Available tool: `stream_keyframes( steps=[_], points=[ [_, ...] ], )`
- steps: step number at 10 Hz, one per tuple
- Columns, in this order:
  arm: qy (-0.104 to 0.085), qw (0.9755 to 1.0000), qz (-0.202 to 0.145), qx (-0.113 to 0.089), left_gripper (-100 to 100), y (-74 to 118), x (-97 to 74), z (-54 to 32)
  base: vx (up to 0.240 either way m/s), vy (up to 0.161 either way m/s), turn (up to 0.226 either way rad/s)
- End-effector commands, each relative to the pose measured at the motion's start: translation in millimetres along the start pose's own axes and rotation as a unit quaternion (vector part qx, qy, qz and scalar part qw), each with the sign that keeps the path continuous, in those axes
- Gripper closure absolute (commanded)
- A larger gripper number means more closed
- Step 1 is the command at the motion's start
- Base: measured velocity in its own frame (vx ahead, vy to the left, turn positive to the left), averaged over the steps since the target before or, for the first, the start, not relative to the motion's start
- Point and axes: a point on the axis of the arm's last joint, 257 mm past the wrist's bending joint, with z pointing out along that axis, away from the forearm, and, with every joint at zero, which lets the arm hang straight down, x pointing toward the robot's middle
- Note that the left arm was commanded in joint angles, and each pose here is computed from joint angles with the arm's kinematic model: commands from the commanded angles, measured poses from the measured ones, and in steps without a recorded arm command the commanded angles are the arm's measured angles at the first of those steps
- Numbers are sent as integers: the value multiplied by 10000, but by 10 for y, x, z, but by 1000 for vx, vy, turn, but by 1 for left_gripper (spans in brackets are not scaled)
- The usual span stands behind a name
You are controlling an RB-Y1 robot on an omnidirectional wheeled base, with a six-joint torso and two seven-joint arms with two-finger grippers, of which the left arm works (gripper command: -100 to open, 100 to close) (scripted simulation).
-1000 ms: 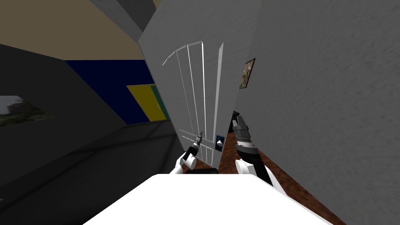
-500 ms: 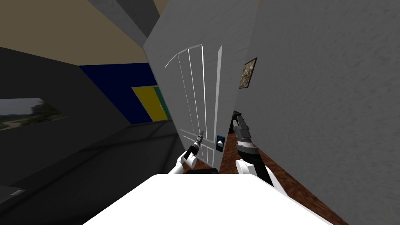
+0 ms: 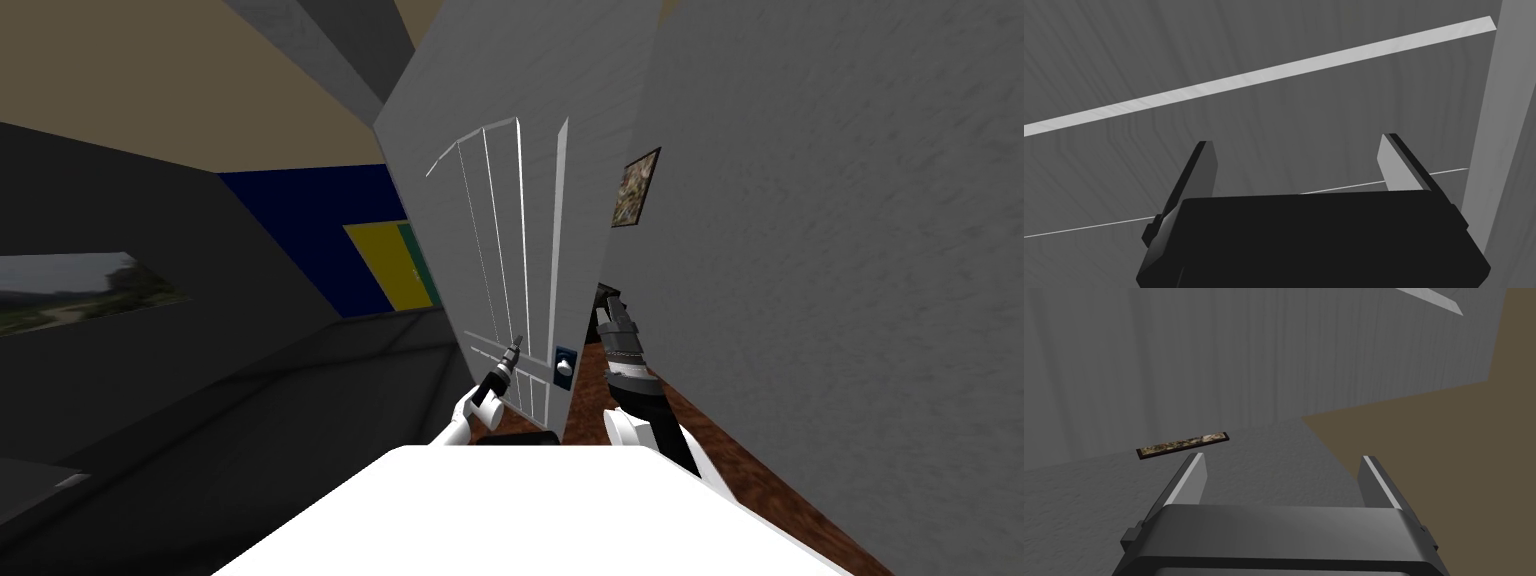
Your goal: Push the door open
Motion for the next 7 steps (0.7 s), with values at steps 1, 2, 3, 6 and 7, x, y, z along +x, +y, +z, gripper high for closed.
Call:
stream_keyframes(
  steps=[1, 2, 3, 6, 7],
  points=[
    [46, 10000, -8, 0, -100, 0, 19, 20, -2, 4, 36],
    [46, 10000, -8, 0, -100, 0, 19, 20, 7, 8, 4],
    [46, 10000, -8, 0, -100, 0, 19, 20, -5, 9, -1],
    [46, 10000, -8, 0, -100, 0, 19, 20, -4, 0, 0],
    [46, 10000, -8, 0, -100, 0, 19, 20, -6, 9, -10]
  ],
)
